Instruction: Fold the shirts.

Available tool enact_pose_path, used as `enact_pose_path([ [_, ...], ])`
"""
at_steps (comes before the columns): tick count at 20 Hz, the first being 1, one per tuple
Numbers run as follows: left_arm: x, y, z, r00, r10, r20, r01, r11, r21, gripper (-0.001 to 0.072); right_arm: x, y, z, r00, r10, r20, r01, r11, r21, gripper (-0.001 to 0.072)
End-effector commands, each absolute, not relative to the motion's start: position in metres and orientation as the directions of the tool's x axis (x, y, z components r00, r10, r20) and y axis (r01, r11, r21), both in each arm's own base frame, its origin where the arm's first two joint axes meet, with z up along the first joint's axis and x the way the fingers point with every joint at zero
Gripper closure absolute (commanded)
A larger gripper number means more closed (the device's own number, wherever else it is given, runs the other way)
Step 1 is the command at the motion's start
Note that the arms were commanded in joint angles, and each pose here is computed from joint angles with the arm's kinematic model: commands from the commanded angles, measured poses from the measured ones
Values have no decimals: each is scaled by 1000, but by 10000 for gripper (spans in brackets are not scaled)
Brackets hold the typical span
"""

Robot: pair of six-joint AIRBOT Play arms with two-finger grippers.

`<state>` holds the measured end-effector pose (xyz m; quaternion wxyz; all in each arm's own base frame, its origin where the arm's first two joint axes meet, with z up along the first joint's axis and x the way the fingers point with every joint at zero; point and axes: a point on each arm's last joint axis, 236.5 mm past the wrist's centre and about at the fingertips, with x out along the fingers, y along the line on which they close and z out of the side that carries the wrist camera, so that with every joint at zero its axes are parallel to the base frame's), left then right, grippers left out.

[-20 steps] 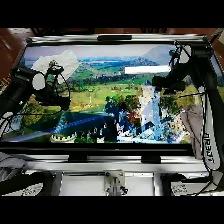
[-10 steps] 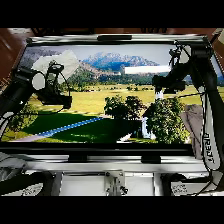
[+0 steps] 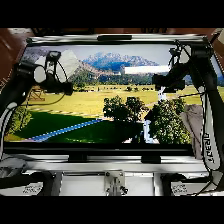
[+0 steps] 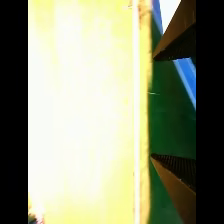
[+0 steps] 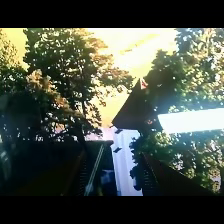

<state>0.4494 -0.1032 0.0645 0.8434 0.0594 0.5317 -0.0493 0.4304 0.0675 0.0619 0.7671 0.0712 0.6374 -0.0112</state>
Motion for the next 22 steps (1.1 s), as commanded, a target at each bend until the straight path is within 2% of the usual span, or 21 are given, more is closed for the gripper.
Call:
enact_pose_path([
  [1,537,-52,75,539,58,-840,4,997,72,16,422,74,60,149,98,-984,101,988,113,259],
  [4,595,-4,47,546,108,-831,-112,992,56,15,412,74,59,108,100,-989,71,992,108,259],
  [6,612,19,15,529,127,-839,-165,985,45,15,411,74,59,102,99,-990,65,992,106,259],
  [8,620,25,-15,527,109,-843,-219,976,-11,15,411,74,59,104,99,-990,64,992,106,259],
  [11,631,10,-43,549,46,-835,-211,974,-85,16,413,75,59,111,101,-989,64,992,108,260],
  [22,649,3,-68,591,22,-806,-240,959,-150,28,409,87,61,97,155,-983,52,986,160,260],
])
